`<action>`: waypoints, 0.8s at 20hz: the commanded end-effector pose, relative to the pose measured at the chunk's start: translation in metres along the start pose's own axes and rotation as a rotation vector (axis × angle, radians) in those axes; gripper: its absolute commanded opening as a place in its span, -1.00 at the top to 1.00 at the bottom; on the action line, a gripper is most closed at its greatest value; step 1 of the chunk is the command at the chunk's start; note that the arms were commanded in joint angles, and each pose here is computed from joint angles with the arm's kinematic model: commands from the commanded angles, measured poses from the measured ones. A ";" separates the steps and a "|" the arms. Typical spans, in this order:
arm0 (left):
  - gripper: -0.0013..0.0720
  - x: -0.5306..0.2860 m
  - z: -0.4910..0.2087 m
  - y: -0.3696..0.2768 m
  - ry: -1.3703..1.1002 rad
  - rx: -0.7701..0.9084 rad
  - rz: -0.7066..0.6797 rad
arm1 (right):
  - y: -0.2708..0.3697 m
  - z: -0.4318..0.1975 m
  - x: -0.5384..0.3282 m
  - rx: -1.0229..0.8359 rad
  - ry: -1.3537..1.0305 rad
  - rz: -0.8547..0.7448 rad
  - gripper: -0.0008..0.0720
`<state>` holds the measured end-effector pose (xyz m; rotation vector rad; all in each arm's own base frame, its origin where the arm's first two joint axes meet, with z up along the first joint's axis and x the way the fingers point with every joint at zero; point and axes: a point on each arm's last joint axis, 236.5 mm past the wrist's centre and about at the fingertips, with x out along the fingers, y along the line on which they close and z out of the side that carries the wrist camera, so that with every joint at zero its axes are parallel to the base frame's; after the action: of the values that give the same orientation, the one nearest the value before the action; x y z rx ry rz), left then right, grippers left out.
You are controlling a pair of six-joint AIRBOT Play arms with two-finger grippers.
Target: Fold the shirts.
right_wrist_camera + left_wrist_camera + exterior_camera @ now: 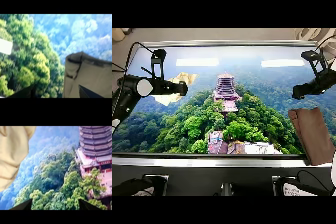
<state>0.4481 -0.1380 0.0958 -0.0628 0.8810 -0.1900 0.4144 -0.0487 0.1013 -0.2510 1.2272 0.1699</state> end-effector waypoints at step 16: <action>-0.10 0.168 -0.032 0.164 0.381 -0.431 0.188 | 0.046 0.034 -0.006 -0.034 -0.149 0.197 -0.53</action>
<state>0.5516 -0.0068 -0.0562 -0.3203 1.2499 0.1698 0.4327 -0.0029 0.1123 -0.1480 1.1071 0.3307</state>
